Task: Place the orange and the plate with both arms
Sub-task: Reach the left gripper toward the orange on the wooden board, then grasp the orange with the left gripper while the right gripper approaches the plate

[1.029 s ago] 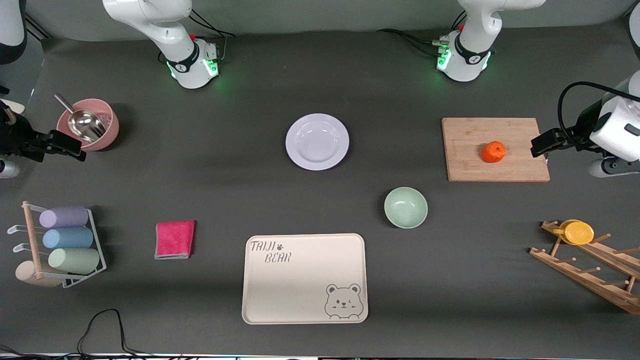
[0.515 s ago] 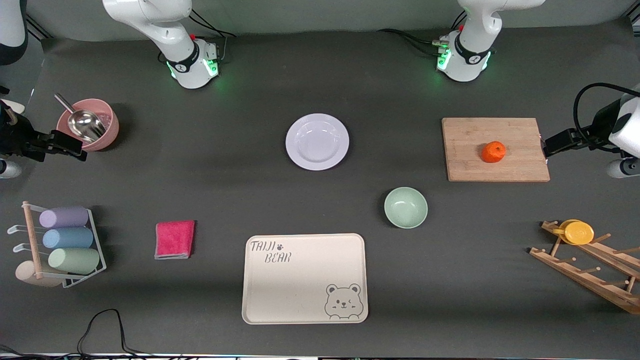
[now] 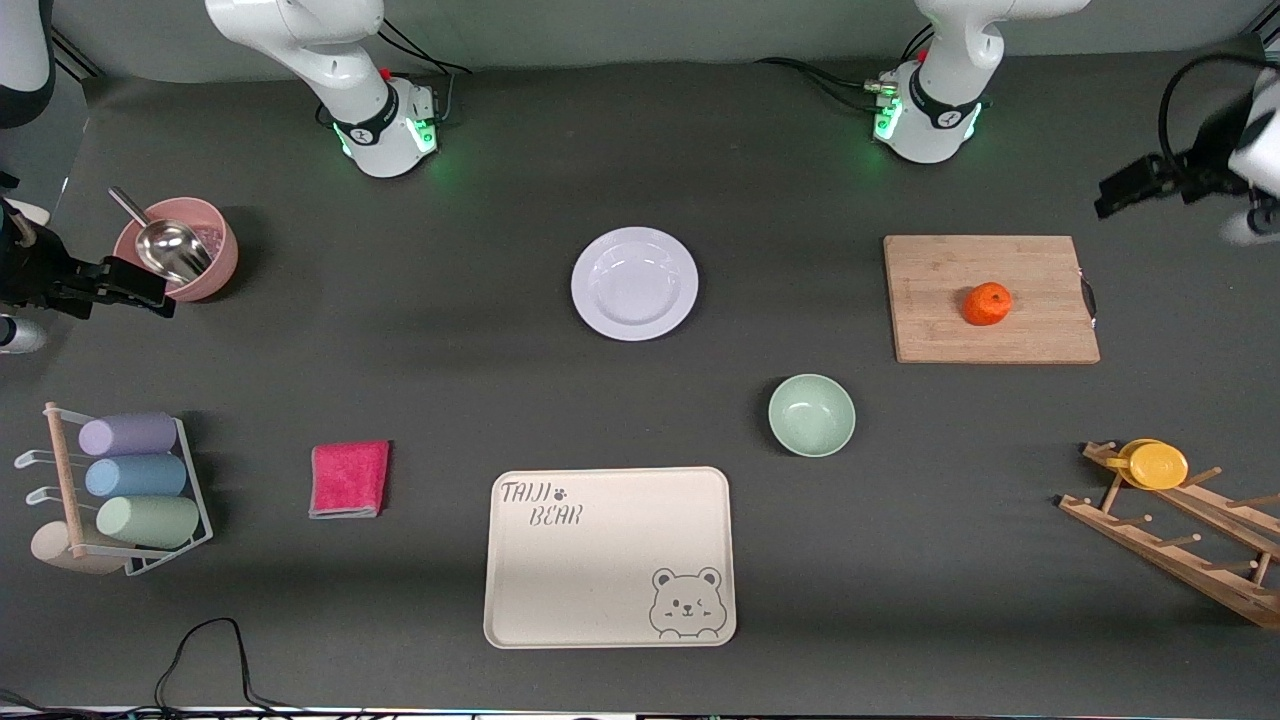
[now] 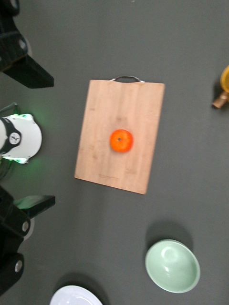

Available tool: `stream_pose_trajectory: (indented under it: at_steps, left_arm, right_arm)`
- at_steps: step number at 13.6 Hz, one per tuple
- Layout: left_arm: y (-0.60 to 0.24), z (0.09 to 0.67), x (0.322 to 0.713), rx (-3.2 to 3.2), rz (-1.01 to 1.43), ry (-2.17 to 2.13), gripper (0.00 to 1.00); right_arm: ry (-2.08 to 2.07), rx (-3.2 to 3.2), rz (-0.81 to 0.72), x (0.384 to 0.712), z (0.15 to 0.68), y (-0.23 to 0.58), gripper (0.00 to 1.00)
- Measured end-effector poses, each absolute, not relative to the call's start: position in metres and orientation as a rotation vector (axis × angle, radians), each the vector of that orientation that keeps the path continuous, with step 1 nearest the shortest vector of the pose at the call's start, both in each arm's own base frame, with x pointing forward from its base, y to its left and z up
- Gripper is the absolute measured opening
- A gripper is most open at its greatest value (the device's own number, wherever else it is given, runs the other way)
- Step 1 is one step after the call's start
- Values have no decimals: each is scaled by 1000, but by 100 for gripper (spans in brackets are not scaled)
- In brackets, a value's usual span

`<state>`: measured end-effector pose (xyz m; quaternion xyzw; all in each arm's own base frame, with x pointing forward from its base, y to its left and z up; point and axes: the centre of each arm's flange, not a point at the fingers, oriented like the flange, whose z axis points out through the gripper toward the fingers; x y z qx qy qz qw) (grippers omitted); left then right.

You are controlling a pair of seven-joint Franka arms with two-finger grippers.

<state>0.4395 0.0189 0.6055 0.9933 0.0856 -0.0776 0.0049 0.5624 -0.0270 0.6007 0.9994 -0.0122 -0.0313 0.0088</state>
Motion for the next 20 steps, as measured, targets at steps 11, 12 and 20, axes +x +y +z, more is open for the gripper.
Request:
stream_pose_trajectory:
  at_steps: [11, 12, 20]
  left_arm:
    - [39, 447, 393, 3091, -160, 202, 100]
    - [39, 427, 394, 3092, -171, 203, 100]
    - [38, 259, 406, 3118, -279, 190, 100]
  right_arm:
    - [26, 3175, -85, 490, 622, 63, 100]
    - [15, 3175, -78, 484, 620, 77, 100]
    - [-84, 3392, -247, 448, 589, 137, 100]
